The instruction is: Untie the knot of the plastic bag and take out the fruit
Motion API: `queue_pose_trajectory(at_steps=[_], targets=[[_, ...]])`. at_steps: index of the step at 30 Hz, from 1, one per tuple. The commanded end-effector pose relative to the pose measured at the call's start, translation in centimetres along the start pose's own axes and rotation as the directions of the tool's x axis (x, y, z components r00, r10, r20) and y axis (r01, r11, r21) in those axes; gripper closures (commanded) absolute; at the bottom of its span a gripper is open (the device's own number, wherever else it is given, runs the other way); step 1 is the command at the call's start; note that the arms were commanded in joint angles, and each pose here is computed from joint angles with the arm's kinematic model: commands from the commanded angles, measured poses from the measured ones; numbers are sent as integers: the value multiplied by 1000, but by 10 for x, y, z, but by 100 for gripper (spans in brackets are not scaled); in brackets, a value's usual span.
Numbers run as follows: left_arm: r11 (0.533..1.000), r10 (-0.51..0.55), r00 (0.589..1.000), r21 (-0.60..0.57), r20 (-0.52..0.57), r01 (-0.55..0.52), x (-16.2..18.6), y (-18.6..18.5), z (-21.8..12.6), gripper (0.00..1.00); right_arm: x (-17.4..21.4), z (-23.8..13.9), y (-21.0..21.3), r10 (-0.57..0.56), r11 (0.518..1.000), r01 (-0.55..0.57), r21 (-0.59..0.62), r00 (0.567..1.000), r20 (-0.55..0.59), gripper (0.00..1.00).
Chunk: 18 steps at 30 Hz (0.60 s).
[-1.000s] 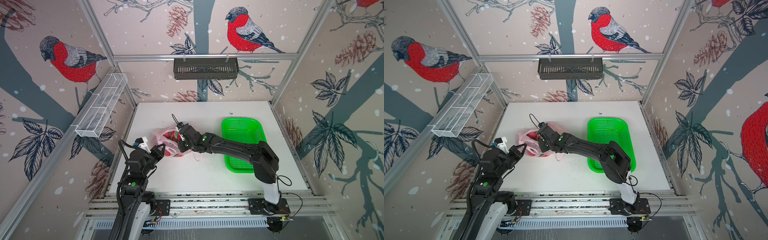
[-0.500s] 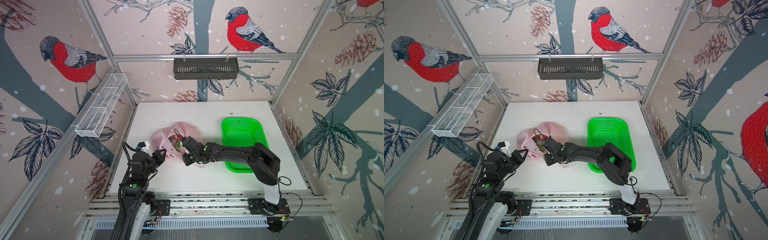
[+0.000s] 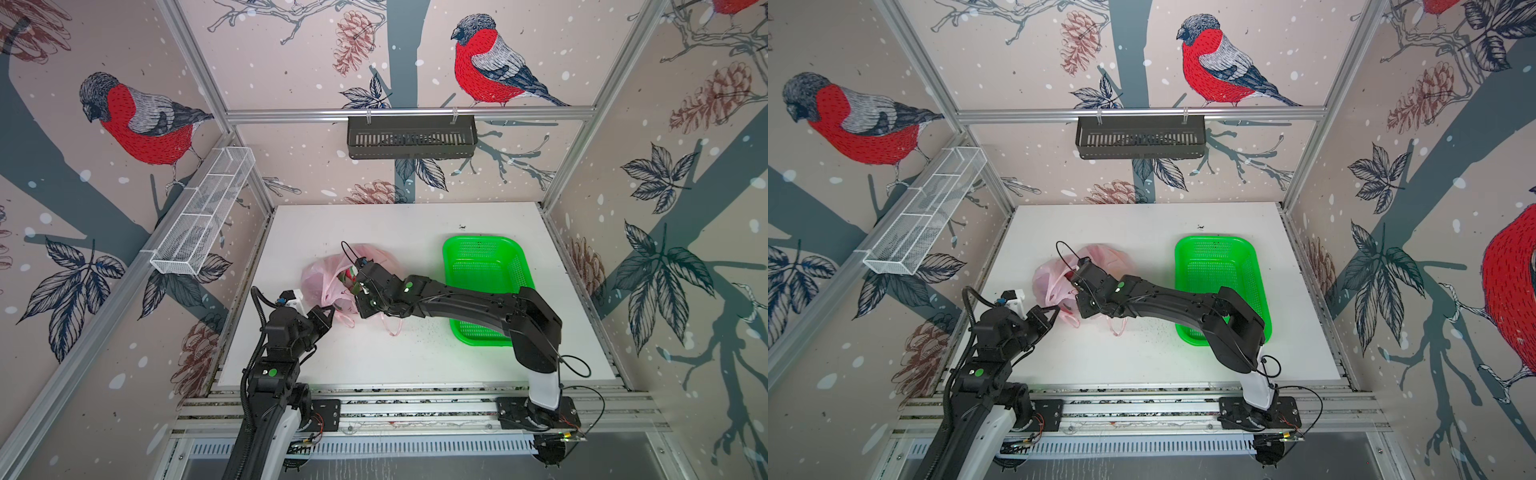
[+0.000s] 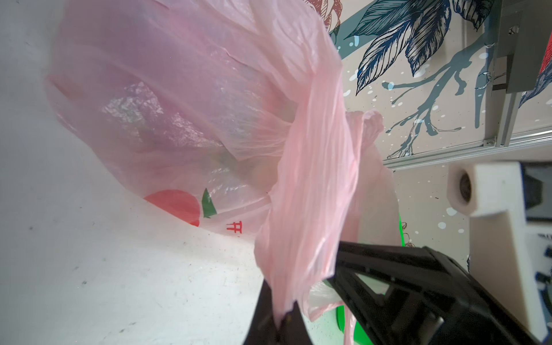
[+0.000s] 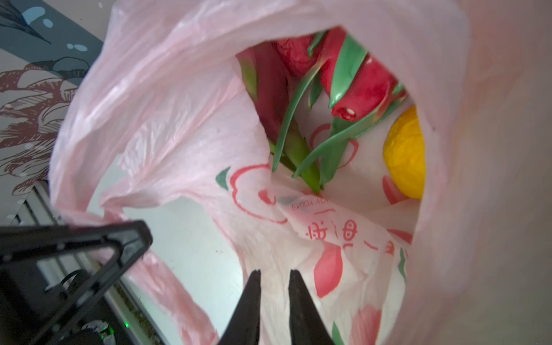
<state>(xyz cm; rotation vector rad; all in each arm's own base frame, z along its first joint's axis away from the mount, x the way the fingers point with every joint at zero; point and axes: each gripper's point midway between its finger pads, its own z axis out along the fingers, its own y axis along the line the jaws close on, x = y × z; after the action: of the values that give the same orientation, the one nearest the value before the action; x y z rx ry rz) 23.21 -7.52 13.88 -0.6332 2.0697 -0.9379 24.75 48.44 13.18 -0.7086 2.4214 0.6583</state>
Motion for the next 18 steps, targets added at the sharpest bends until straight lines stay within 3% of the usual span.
queue_pose_trajectory(at_steps=[1,8,18], targets=[[1000,6,1000,22,2,-6,0,-3,-1,100,-11,13,-15,-9,996,7,95,1000,23,80],[1000,14,1000,27,-12,-14,4,-3,-2,100,-35,19,-35,13,975,-35,218,995,101,81],[998,28,999,56,-47,-26,8,-6,5,100,-16,-12,-95,98,900,-150,408,984,146,81]])
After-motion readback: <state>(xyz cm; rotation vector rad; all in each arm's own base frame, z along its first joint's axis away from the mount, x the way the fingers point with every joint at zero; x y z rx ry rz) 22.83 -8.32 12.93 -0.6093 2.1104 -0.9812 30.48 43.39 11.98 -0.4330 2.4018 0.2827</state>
